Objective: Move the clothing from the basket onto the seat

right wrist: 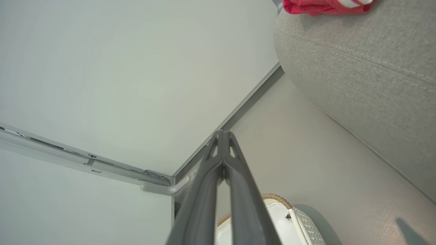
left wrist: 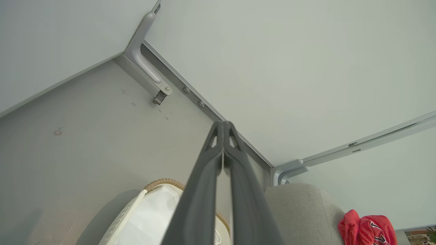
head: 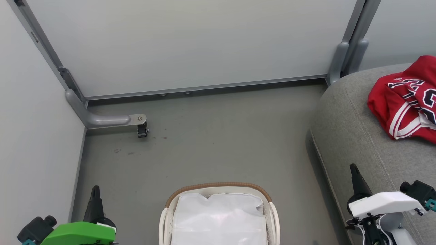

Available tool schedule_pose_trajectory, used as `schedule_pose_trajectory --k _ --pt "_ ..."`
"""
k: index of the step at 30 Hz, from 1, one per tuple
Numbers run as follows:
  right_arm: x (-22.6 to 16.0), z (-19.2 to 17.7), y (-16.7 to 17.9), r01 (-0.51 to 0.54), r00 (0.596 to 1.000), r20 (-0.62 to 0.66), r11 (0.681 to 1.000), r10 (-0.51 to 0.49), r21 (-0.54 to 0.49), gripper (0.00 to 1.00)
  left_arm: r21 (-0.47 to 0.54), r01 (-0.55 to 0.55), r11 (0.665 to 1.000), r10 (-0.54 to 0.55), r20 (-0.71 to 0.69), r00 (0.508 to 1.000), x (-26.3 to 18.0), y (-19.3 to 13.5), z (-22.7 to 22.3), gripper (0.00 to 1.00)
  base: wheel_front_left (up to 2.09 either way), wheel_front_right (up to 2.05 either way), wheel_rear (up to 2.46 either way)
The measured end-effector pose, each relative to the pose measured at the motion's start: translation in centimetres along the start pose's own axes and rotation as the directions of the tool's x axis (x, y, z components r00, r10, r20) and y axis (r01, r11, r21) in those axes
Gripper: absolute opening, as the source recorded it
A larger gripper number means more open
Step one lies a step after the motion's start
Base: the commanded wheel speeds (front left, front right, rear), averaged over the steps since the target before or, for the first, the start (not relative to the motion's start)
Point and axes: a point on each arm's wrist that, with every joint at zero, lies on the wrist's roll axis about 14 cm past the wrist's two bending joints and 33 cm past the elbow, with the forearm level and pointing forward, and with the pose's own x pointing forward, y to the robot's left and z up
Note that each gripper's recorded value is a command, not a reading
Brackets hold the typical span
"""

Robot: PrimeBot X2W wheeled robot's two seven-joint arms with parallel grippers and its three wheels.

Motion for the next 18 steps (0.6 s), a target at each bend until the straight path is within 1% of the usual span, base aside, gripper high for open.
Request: schedule_pose_trajectory --k 9,18 --pt "0.08 0.29 0.31 -0.007 1.0 -0.001 0.995 0.007 0.098 0.0 -0.099 0.011 0.995 -0.01 0.004 1.0 0.32 -0.46 0.44 0.0 0.0 0.0 0.0" --pt "0.14 0.59 0.64 -0.018 1.0 0.002 0.982 0.018 0.19 0.0 -0.191 0.026 0.981 -0.024 0.013 1.0 0.66 -0.99 0.99 0.0 0.0 0.0 0.0"
